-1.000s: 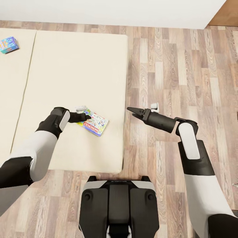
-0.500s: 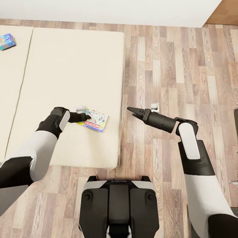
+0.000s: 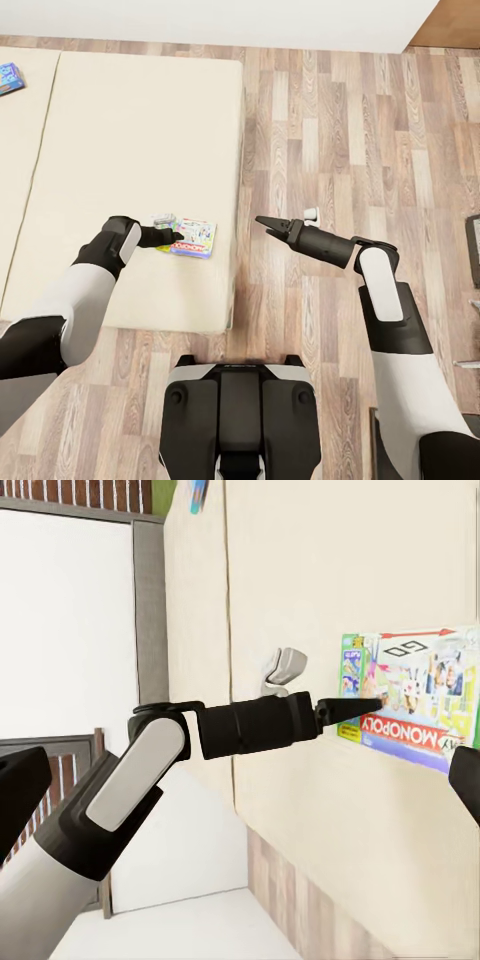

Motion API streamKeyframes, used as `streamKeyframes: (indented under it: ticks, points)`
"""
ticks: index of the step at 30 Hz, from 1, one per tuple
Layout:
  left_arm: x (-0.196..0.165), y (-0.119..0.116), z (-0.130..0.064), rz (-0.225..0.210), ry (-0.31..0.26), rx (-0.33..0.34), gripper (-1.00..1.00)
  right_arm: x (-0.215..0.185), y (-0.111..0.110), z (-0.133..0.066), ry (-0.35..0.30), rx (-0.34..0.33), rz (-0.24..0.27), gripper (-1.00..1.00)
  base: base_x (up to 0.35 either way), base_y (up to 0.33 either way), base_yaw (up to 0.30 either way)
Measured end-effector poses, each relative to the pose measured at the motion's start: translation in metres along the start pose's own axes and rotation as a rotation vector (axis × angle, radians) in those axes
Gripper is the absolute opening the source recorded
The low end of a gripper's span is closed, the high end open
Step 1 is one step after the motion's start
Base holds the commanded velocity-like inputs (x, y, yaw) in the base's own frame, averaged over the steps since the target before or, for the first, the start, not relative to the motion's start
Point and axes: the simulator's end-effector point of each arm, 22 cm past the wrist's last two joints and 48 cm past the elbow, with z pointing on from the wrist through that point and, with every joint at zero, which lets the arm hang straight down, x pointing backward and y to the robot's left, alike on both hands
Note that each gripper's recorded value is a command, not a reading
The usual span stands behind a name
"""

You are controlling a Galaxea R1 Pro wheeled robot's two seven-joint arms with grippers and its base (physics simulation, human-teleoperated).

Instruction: Put all the toys in the child's room - the three board games (two on the bed and one on the table), the two jigsaw puzzles on the table, and the tennis ball on the table - inside the toy box on the table in the child's room.

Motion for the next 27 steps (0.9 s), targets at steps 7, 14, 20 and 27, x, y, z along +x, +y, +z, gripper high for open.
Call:
streamKeyframes:
  ticks: [7, 14, 20, 27]
  points:
    - [0.0000, 0.0001, 0.0000, 0.000, 0.000, 0.000, 1.00, 0.0002, 0.0006, 0.0005, 0.000, -0.002, 0.001, 1.00, -0.005, -0.150, 0.000]
    - [0.0000, 0.0000, -0.0001, 0.000, 0.000, 0.000, 1.00, 0.0003, 0.0007, 0.0007, 0.000, -0.002, 0.001, 1.00, 0.000, -0.052, 0.000]
    - [0.0000, 0.0000, 0.0000, 0.000, 0.000, 0.000, 1.00, 0.0004, 0.0011, 0.0010, 0.000, -0.003, 0.001, 1.00, 0.000, -0.110, 0.000]
    - [0.0000, 0.0000, -0.0001, 0.000, 0.000, 0.000, 1.00, 0.0005, 0.0013, 0.0011, 0.000, -0.004, 0.002, 1.00, 0.000, -0.037, 0.000]
